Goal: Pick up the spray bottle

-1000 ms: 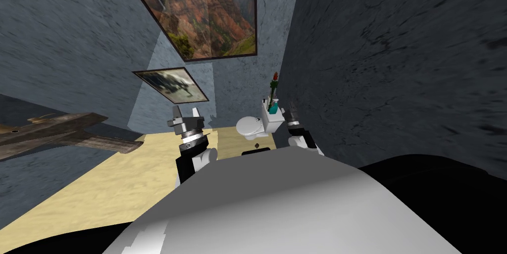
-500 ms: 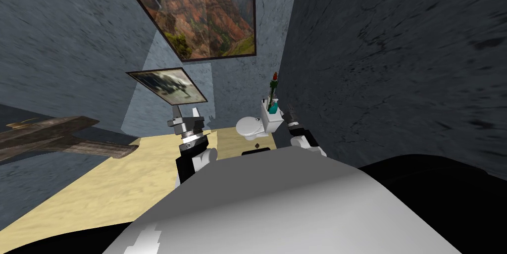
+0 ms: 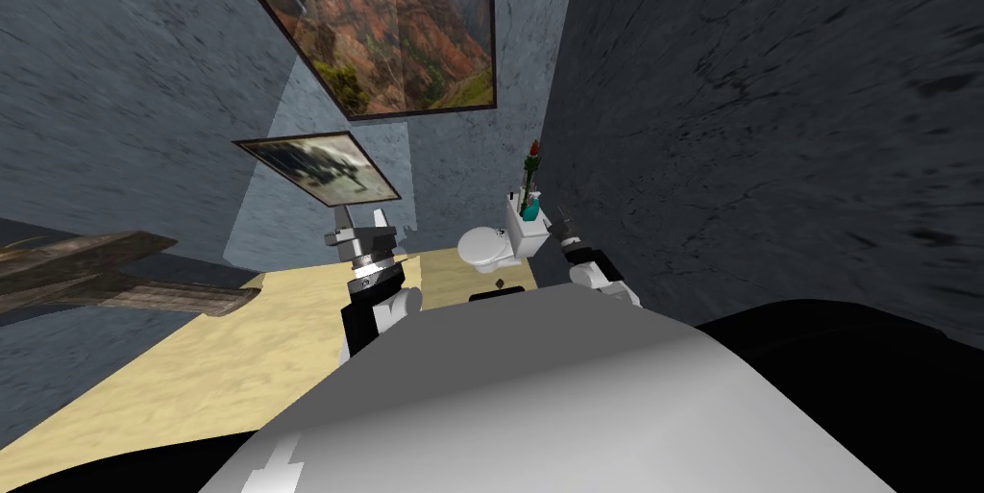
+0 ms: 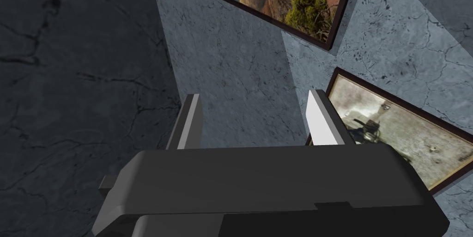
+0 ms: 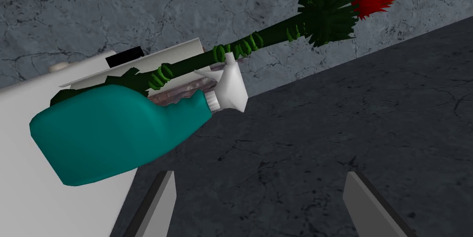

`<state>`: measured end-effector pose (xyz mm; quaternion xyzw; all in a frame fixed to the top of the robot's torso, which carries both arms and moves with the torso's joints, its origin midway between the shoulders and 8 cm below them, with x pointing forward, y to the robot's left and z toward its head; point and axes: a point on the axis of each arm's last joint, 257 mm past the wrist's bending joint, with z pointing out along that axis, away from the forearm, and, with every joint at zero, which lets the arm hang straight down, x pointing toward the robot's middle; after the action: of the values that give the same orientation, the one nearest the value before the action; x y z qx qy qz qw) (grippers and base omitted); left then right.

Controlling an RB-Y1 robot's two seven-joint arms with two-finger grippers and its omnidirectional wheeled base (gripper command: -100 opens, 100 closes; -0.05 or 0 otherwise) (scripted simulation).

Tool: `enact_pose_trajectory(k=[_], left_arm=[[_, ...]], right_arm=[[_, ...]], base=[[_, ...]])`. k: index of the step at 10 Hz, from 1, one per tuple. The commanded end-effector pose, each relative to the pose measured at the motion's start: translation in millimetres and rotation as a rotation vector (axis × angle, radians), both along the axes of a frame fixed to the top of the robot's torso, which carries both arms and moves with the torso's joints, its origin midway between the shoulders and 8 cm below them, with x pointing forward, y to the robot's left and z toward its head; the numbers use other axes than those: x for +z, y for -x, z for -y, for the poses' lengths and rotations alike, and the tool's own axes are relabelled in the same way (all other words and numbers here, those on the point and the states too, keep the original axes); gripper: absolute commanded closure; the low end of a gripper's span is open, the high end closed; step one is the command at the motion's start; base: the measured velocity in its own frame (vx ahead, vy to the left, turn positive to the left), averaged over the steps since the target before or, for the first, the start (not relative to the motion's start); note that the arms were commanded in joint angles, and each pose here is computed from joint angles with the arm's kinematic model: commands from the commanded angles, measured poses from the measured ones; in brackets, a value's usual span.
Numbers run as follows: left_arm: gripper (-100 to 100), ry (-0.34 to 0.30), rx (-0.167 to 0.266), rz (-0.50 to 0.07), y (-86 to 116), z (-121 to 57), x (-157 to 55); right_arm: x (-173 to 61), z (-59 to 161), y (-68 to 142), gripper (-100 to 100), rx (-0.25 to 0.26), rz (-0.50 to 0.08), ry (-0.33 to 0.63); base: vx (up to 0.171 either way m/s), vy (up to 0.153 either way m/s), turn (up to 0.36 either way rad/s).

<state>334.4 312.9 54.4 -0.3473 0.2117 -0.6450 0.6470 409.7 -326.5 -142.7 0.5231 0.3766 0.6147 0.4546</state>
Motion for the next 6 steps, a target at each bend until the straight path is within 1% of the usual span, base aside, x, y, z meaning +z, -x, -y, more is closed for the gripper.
enact_pose_trajectory(k=[1, 2, 4, 5, 6], left_arm=[[0, 0.0, 0.0, 0.0, 0, 0.0, 0], [0, 0.0, 0.0, 0.0, 0, 0.0, 0], [0, 0.0, 0.0, 0.0, 0, 0.0, 0], [0, 0.0, 0.0, 0.0, 0, 0.0, 0], [0, 0.0, 0.0, 0.0, 0, 0.0, 0]], right_arm=[[-8, 1, -2, -100, 0.01, -0.028, -0.045], [-22, 5, -4, -100, 0.028, -0.078, -0.055], [-23, 6, -4, -100, 0.028, -0.08, -0.103], [-36, 10, -5, -100, 0.044, -0.13, -0.118], [-37, 11, -5, -100, 0.045, -0.131, -0.148]], base=[[0.021, 0.041, -0.036], [0.03, 0.041, -0.061], [0.018, 0.026, -0.014], [0.023, 0.026, -0.054], [0.026, 0.03, -0.039]])
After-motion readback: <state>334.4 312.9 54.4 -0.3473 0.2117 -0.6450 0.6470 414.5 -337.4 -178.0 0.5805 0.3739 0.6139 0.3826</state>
